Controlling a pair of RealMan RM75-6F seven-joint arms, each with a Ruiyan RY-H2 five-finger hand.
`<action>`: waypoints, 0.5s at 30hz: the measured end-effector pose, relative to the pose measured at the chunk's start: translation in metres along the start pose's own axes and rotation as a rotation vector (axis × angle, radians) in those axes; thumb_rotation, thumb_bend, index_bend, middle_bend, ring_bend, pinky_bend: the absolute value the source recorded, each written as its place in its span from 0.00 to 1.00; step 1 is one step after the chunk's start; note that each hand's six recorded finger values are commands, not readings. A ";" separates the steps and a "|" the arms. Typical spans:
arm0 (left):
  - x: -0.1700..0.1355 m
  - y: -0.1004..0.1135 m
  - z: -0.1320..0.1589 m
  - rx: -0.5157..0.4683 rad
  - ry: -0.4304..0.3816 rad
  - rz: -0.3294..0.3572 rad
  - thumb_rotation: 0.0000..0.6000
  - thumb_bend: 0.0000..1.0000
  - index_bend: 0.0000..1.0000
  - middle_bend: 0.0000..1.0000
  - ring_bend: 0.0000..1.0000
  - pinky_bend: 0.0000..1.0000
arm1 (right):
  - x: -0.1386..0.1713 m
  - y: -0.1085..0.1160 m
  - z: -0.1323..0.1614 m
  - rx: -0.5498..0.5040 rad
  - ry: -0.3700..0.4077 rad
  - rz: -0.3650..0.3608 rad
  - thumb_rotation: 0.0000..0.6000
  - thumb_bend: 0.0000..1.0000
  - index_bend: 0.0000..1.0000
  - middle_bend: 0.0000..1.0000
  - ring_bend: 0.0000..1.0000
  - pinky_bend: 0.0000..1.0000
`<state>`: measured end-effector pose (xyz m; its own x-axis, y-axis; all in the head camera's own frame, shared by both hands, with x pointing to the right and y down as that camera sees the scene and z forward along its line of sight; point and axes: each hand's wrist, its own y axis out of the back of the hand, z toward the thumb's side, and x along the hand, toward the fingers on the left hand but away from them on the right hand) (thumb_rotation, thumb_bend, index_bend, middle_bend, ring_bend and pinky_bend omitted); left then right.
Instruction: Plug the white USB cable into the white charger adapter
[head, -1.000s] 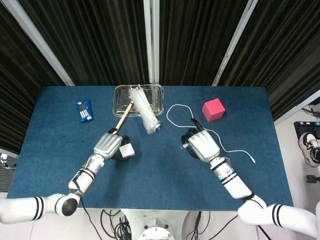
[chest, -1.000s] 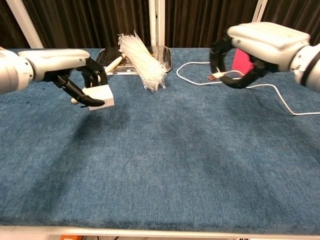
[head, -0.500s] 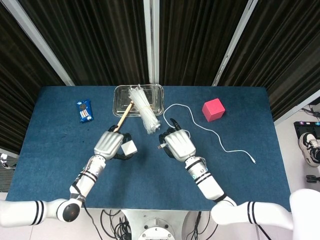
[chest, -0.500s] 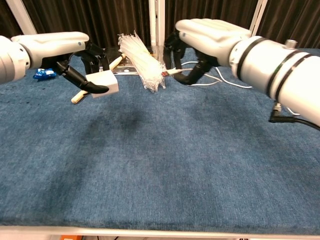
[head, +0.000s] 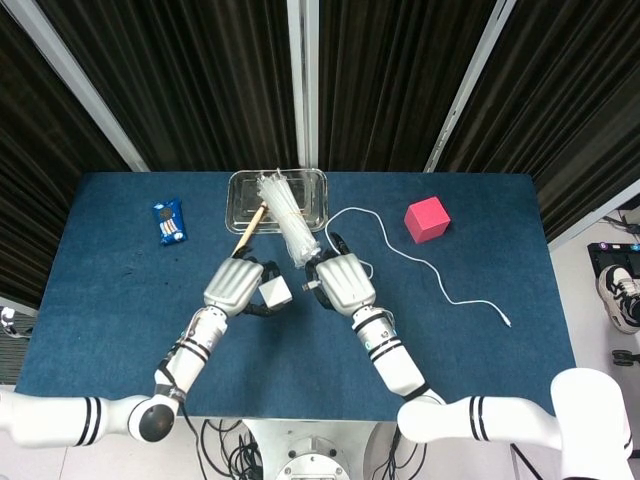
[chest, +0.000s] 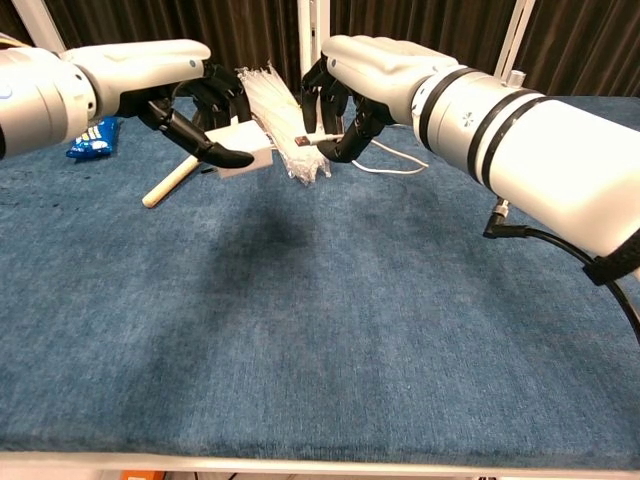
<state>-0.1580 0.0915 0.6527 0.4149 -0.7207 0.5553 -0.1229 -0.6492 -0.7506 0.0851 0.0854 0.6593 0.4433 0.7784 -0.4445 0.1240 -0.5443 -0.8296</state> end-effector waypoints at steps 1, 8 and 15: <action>0.000 0.000 0.002 0.001 -0.003 0.002 0.73 0.19 0.46 0.50 0.37 0.14 | 0.000 0.000 0.000 -0.006 -0.001 0.001 1.00 0.42 0.65 0.51 0.31 0.07; 0.003 -0.001 0.012 0.019 -0.016 0.014 0.73 0.19 0.46 0.50 0.38 0.14 | -0.003 0.000 0.003 -0.040 -0.007 0.009 1.00 0.42 0.65 0.51 0.31 0.07; 0.006 -0.001 0.018 0.029 -0.018 0.016 0.72 0.19 0.46 0.50 0.38 0.14 | -0.003 -0.001 0.006 -0.053 -0.004 0.013 1.00 0.42 0.65 0.51 0.31 0.07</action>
<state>-0.1392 0.0922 0.6503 0.4294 -0.7262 0.5369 -0.1036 -0.6301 -0.7695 0.0778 0.0854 0.6595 0.4420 0.7725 -0.4560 0.1651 -0.5697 -0.8051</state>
